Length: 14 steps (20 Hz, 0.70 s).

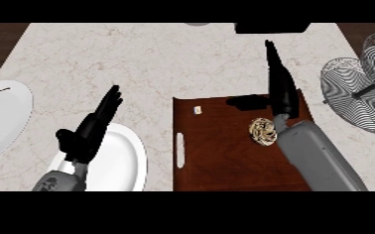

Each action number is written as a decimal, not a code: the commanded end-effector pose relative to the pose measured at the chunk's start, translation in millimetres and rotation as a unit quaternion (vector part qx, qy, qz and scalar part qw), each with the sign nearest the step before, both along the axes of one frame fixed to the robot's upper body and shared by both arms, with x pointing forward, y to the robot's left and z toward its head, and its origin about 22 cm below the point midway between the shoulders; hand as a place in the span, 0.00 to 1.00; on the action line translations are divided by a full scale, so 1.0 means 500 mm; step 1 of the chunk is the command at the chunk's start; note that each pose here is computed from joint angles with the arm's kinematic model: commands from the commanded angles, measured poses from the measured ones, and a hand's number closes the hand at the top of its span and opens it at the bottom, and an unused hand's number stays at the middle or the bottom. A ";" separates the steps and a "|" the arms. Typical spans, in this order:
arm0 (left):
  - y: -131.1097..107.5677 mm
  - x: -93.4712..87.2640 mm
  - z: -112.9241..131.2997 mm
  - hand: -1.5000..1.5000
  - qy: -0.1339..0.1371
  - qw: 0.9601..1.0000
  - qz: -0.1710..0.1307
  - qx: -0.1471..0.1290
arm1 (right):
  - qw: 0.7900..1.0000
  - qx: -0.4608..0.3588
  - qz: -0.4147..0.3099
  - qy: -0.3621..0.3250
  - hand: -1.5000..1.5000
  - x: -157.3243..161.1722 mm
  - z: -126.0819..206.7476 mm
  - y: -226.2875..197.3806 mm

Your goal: Pick the cupcake from the tray and place it in the tiered basket

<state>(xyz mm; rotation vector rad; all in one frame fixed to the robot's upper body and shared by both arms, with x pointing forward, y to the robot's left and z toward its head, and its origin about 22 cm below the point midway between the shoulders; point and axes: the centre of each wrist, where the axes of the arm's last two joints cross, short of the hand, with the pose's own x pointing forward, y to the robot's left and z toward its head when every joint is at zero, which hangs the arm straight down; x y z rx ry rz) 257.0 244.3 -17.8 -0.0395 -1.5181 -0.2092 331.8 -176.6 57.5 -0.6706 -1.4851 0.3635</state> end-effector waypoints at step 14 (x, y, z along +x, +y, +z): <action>0.001 -0.009 -0.008 0.50 -0.001 1.000 -0.008 0.004 | 0.903 -0.295 0.022 0.311 0.00 -0.070 0.222 0.112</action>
